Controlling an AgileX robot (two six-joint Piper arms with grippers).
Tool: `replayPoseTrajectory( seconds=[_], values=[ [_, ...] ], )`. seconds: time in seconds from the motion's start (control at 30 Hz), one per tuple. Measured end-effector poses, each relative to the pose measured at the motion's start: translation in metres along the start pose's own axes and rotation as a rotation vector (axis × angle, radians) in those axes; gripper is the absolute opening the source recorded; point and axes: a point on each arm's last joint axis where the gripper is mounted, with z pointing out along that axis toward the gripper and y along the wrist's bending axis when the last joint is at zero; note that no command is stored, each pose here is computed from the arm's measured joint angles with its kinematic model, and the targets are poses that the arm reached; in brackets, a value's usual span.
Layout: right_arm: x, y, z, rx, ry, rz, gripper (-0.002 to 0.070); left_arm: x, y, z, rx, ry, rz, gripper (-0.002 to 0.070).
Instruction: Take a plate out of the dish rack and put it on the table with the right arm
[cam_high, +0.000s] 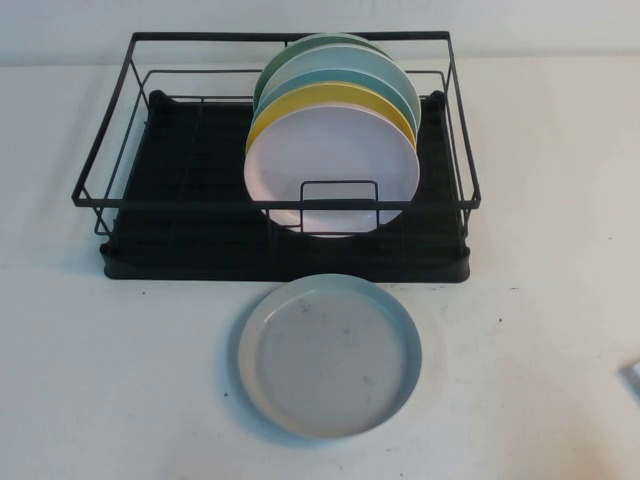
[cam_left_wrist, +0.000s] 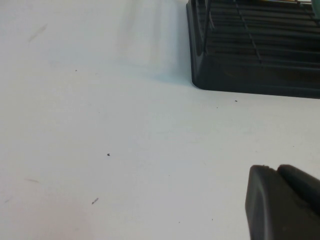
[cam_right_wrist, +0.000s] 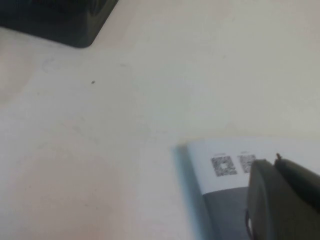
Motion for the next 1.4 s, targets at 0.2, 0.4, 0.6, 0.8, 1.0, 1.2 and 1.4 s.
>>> replayPoseTrajectory(
  seconds=[0.2, 0.4, 0.6, 0.8, 1.0, 1.2, 1.4],
  values=[
    [0.019, 0.001, -0.002, 0.06, -0.081, 0.014, -0.0018, 0.0, 0.0, 0.0, 0.0, 0.0, 0.0, -0.0004],
    [0.031, 0.005, 0.005, 0.037, -0.055, 0.049, -0.0018, 0.0, 0.0, 0.0, 0.0, 0.0, 0.0, -0.0004],
    [0.035, 0.007, 0.009, 0.023, -0.086, 0.12, -0.0018, 0.0, 0.0, 0.0, 0.0, 0.0, 0.0, -0.0004],
    [0.034, 0.007, 0.009, 0.022, -0.1, 0.137, -0.0018, 0.0, 0.0, 0.0, 0.0, 0.0, 0.0, -0.0004],
    [0.034, 0.007, 0.009, 0.022, -0.1, 0.137, -0.0018, 0.0, 0.0, 0.0, 0.0, 0.0, 0.0, -0.0004],
    [0.034, 0.007, 0.009, 0.015, -0.102, 0.154, -0.0018, 0.0, 0.0, 0.0, 0.0, 0.0, 0.0, -0.0004],
    [0.034, 0.008, 0.009, 0.011, -0.103, 0.161, -0.0018, 0.0, 0.0, 0.0, 0.0, 0.0, 0.0, -0.0004]
  ],
)
